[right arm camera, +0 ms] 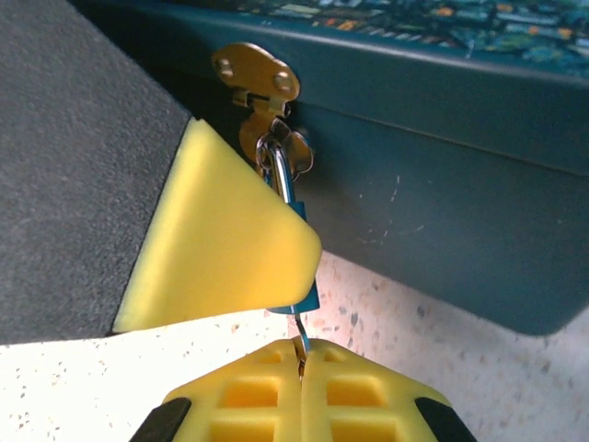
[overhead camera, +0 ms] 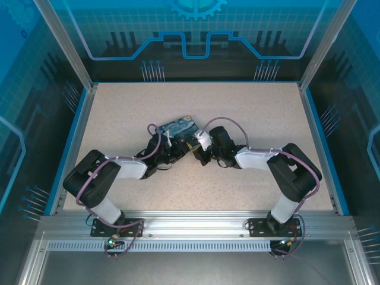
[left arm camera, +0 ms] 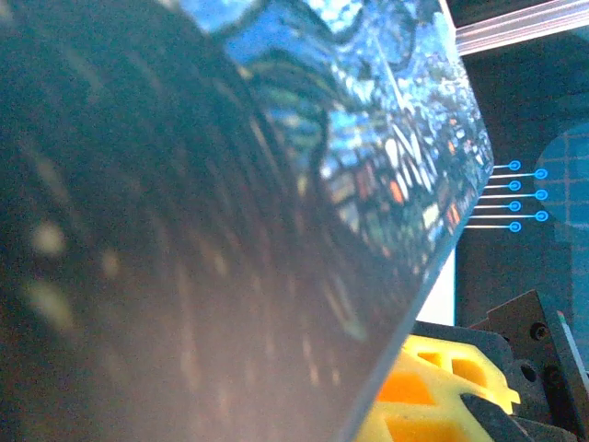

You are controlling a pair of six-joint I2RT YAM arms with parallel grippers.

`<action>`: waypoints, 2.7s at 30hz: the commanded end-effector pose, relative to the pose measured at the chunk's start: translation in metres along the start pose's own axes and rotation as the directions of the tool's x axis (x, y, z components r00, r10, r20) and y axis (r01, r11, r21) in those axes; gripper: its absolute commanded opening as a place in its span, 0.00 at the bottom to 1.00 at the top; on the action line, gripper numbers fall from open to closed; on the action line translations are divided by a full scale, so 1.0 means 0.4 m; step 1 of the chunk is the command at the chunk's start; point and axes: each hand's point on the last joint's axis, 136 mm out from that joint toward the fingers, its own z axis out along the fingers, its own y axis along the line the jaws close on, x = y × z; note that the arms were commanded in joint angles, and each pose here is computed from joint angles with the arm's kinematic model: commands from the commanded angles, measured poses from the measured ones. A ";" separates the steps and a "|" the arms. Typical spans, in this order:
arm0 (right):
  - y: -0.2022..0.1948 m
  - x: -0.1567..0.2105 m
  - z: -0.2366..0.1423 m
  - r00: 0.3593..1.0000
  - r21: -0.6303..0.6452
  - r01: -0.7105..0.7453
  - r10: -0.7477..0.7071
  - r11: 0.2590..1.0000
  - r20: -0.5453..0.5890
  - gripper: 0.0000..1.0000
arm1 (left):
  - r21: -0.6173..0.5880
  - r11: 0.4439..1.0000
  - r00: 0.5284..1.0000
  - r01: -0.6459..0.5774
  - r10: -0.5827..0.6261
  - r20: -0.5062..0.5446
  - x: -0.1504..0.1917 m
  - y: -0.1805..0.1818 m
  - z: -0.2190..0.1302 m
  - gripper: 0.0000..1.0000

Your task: Unlock a padlock with a key

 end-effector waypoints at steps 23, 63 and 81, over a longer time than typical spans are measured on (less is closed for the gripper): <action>0.079 -0.030 0.017 0.978 -0.089 -0.199 0.204 0.976 0.045 0.00 | -0.007 0.999 0.998 -0.036 0.036 0.043 0.030 -0.036 -0.146 0.70; 0.172 -0.049 0.028 0.849 -0.185 -0.518 0.529 0.835 0.010 0.00 | 0.086 0.974 0.956 0.208 -0.221 0.193 0.004 0.054 -0.159 0.51; 0.188 -0.048 0.037 0.849 -0.195 -0.520 0.529 0.832 -0.006 0.00 | 0.183 0.958 0.944 0.221 -0.258 0.208 -0.017 0.042 -0.100 0.43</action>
